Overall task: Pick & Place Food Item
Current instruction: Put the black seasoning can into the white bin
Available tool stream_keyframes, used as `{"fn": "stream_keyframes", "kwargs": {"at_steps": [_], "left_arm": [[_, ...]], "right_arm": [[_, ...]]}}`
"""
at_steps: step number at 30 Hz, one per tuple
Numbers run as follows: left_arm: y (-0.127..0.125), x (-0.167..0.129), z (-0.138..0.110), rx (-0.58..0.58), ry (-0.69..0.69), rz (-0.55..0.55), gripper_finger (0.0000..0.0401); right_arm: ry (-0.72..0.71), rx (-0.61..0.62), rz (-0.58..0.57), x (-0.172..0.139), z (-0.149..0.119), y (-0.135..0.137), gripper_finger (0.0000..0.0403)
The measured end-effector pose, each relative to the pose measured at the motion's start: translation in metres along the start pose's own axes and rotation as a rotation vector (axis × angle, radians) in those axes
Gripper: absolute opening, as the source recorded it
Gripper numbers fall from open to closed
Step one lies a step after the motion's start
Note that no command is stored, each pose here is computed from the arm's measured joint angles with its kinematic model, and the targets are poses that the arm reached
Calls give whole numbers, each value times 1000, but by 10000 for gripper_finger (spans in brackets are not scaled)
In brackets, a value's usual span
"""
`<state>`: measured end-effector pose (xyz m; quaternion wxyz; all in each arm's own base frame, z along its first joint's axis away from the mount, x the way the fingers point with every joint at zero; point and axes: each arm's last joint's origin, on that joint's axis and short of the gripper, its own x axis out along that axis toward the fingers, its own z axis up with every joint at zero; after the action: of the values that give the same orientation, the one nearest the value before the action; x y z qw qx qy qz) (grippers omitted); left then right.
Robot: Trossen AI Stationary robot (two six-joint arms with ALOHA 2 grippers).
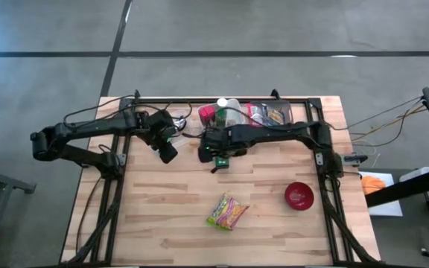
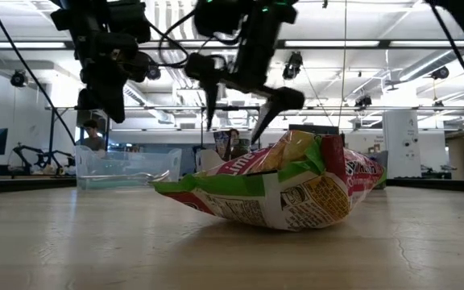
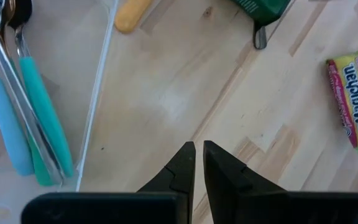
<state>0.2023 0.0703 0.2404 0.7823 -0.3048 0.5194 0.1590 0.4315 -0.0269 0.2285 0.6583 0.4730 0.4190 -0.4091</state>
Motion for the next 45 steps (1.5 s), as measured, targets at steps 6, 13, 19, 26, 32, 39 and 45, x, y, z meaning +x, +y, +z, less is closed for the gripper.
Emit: {"fn": "stream_keyframes", "kwargs": {"at_steps": [6, 13, 19, 26, 32, 39, 45], "left_arm": [[2, 0, -5, 2, 47, 18, 36], [2, 0, -5, 12, 54, 20, 36], [2, 0, -5, 37, 54, 19, 36], [2, 0, -5, 40, 53, 19, 36], [3, 0, -7, 43, 70, 25, 36], [3, 0, -7, 43, 70, 25, 36], [3, 0, -7, 43, 70, 25, 36]], "right_arm": [[39, 1, -108, 9, -5, 8, 350], [48, 20, -158, 19, -14, 10, 350], [44, 57, -197, 30, -20, 4, 350], [27, 109, -152, 46, -24, 1, 350], [29, 131, -166, 53, -25, -5, 350], [21, 147, -141, 56, -22, -4, 350], [18, 151, -143, 56, -18, -5, 350]]}}
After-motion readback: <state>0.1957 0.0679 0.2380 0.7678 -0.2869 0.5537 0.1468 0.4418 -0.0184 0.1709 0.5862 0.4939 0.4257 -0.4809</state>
